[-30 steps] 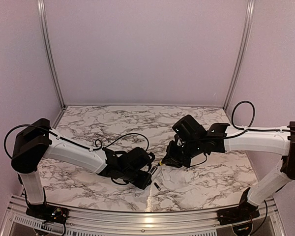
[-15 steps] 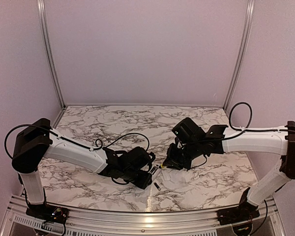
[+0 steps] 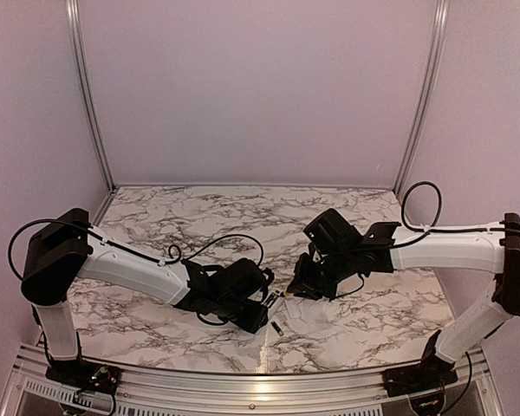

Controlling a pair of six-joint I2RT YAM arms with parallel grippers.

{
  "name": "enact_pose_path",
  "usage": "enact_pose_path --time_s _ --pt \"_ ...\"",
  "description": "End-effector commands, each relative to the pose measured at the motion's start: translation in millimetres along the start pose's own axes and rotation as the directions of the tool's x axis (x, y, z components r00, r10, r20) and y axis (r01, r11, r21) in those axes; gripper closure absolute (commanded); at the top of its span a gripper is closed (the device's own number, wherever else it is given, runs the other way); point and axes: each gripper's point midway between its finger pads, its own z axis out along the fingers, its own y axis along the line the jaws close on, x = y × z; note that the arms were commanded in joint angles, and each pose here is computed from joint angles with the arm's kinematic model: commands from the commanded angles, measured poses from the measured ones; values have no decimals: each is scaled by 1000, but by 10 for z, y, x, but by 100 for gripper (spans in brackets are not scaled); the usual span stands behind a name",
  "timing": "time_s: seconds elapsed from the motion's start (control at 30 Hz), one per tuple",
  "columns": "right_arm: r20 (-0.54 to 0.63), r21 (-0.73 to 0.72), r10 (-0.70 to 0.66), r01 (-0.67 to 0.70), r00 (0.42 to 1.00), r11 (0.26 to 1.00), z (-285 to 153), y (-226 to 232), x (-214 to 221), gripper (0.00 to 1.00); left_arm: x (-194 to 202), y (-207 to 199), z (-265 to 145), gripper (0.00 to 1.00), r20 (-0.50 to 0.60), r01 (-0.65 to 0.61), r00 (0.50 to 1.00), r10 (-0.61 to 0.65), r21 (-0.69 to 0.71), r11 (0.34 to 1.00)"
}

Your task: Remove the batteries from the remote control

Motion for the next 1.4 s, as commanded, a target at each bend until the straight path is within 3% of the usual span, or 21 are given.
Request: enact_pose_path --time_s 0.0,0.93,1.37 --pt "13 0 19 -19 1000 1000 65 -22 -60 100 218 57 149 61 -84 -11 996 10 -11 1000" --pt "-36 -7 46 -47 998 999 183 -164 17 100 218 43 168 61 -90 -22 996 22 -4 1000" --pt "-61 11 -52 53 997 999 146 -69 15 100 217 45 173 62 -88 -16 996 15 -6 1000"
